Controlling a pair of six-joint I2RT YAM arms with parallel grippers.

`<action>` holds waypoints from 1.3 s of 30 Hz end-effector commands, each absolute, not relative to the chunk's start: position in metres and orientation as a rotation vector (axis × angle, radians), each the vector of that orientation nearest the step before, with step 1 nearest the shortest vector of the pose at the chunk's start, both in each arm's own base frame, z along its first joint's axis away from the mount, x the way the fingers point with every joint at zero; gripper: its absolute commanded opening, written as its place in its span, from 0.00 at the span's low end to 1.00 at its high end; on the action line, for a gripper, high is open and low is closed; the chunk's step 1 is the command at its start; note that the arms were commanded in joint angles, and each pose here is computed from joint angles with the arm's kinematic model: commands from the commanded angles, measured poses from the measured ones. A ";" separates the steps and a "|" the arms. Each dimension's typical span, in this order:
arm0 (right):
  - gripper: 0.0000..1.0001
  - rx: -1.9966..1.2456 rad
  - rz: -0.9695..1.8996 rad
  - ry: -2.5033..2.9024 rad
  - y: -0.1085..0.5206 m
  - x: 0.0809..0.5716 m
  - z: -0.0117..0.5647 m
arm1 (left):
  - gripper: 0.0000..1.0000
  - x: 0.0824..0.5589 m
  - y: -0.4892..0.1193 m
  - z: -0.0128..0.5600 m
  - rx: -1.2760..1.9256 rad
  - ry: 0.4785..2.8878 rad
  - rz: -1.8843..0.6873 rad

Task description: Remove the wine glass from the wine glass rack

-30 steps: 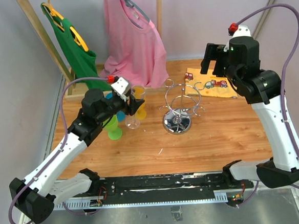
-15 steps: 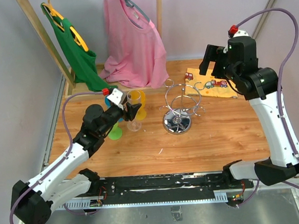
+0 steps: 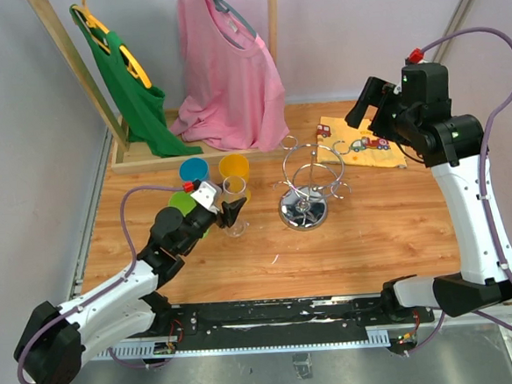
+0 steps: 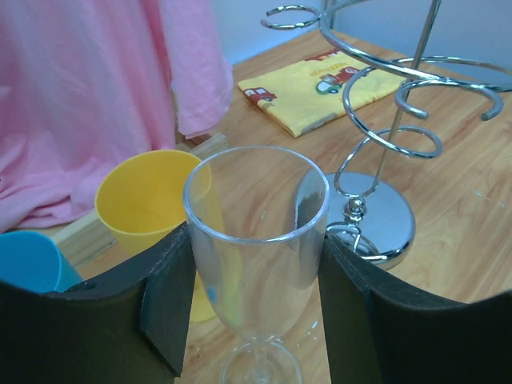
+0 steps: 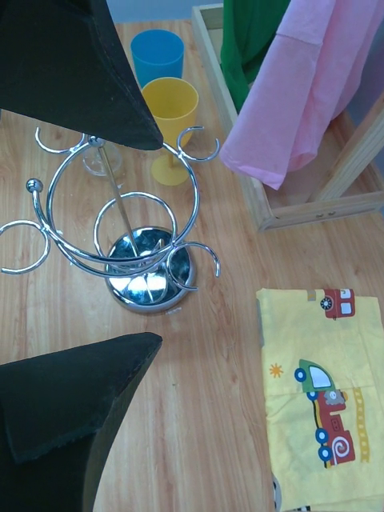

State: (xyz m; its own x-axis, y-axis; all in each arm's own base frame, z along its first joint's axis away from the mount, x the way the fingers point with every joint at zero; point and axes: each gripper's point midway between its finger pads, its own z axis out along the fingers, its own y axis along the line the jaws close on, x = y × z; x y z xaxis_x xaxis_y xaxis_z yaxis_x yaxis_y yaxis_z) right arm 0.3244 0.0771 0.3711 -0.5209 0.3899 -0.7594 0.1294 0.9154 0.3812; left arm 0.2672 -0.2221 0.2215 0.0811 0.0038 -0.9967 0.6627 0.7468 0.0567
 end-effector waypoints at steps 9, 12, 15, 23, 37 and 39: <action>0.98 0.409 0.408 2.170 0.085 0.322 0.361 | 0.00 0.280 -0.217 0.236 0.485 1.311 -0.501; 0.98 0.408 0.407 2.178 0.085 0.323 0.359 | 0.00 0.281 -0.217 0.232 0.457 1.335 -0.516; 0.98 0.409 0.403 2.181 0.085 0.324 0.358 | 0.00 0.281 -0.217 0.231 0.431 1.349 -0.534; 0.98 0.410 0.388 2.181 0.083 0.325 0.357 | 0.00 0.283 -0.219 0.217 0.420 1.401 -0.547; 0.98 0.398 0.377 2.182 0.082 0.325 0.353 | 0.34 0.285 -0.221 0.221 0.451 1.385 -0.529; 0.98 0.402 0.375 2.185 0.081 0.324 0.351 | 0.43 0.285 -0.221 0.222 0.456 1.381 -0.526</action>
